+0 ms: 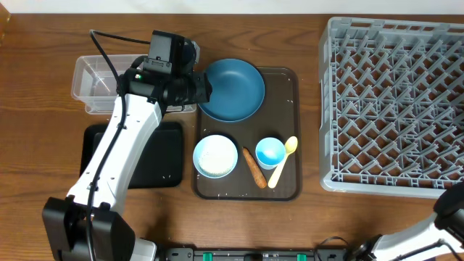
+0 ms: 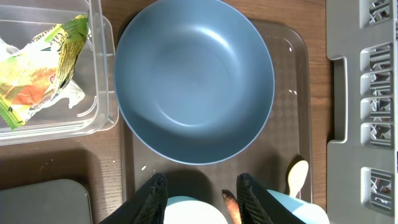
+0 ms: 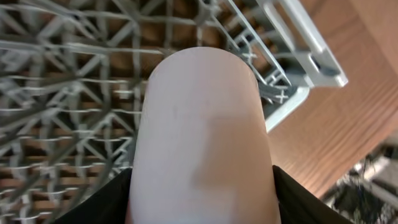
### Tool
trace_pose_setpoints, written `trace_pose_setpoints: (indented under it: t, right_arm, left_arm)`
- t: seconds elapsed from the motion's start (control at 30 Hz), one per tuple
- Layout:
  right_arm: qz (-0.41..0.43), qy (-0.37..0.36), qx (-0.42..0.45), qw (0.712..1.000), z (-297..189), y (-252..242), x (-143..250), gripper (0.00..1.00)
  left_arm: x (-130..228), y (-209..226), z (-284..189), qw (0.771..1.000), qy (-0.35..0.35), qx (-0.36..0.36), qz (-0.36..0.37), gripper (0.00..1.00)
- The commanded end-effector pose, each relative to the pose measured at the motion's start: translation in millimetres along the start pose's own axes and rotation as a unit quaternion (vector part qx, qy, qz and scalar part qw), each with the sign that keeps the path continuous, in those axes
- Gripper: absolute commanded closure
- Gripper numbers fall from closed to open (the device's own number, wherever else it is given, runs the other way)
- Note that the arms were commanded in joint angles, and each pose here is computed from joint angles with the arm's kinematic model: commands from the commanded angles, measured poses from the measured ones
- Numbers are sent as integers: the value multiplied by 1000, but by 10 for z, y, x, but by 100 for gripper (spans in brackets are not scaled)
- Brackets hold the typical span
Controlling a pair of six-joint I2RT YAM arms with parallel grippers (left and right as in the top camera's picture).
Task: Sort waste into correct bins and load items into the dishwasher rack
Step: 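Place the pink cup into the grey dish rack with the right gripper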
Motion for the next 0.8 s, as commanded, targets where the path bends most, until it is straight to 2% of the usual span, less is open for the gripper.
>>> trace_pose_setpoints:
  t: [0.0, 0.37, 0.47, 0.53, 0.63, 0.67, 0.77]
  right_arm:
    - [16, 11, 11, 1000, 97, -85, -49, 99]
    - [12, 64, -3, 998, 599, -14, -149, 99]
    - [11, 74, -4, 997, 705, 4, -164, 94]
    - [11, 76, -5, 997, 745, 10, -175, 81]
    - [12, 73, -17, 997, 748, 28, -186, 32]
    - [12, 72, -23, 997, 745, 36, -188, 23]
    - [14, 72, -43, 996, 743, 66, -188, 14]
  left_arm:
    - [-27, -5, -33, 1000, -6, -2, 9, 61]
    - [-27, -5, -33, 1000, -6, -2, 9, 61]
    - [-27, -5, -33, 1000, -6, -2, 9, 61]
    - [-27, -5, -33, 1000, -6, -2, 9, 61]
    - [-26, -4, -33, 1000, -6, -2, 9, 61]
    - [-27, -5, -33, 1000, -6, -2, 9, 61]
    - [-27, -5, -33, 1000, -6, -2, 9, 58]
Point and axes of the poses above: each gripper's point midway between its finger pads, its own z axis out along the fingers, its own y axis along the line the jaws close on, x = y × z, the point moved 10 cm from there along -z, back along the fingers, and after that the axes turned 2 degrees about -z, right-handed, at the moved point
